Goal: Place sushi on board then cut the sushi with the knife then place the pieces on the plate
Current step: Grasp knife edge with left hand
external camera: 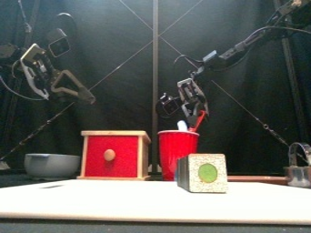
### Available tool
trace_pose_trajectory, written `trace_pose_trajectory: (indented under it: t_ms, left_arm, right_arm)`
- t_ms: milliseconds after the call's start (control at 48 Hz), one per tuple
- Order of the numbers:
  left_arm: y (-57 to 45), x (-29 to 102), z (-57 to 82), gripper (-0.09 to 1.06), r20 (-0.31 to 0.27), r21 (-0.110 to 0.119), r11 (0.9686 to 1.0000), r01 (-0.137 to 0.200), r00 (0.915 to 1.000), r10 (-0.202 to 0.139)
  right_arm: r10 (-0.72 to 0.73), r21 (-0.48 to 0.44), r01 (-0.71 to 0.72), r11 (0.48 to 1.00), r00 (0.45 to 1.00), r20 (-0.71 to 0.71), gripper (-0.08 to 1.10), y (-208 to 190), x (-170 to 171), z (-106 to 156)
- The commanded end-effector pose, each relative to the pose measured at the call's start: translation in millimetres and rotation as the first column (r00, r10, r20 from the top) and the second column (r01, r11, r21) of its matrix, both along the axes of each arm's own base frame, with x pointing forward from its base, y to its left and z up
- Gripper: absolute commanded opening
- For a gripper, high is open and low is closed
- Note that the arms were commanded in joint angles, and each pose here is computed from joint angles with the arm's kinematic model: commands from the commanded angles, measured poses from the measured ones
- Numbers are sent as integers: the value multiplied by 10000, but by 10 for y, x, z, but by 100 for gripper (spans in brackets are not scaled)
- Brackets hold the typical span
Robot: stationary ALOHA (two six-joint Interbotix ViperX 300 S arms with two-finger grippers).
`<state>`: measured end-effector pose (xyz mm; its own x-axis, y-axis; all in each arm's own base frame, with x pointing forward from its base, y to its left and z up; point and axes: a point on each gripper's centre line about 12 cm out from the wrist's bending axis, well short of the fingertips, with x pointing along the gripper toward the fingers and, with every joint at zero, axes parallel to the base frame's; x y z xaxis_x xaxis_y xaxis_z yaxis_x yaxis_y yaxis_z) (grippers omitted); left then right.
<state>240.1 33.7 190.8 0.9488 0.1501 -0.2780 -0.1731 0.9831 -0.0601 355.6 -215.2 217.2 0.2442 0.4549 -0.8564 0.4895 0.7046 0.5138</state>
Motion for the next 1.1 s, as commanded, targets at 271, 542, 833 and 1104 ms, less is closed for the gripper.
trace_pose_trajectory:
  t_ms: [271,542,833,1104]
  left_arm:
    - [16,29,57,-2,199,15,10000,-59,9998,58]
    - [17,35,88,-2,301,58,10000,-51,9995,50]
    - [11,13,220,-2,860,147,9999,-44,9963,31]
    - [13,1,334,-2,1283,200,9998,-68,9917,42]
  right_arm:
    - [623,-883,-564,9945,9959,656,35,50,86,489]
    - [806,-1871,-595,9805,9910,1070,35,84,-28,876]
    - [1266,-2430,-872,9661,9803,1514,35,378,-223,1215]
    - [1786,-3978,-914,9129,9658,1879,35,655,-439,1506]
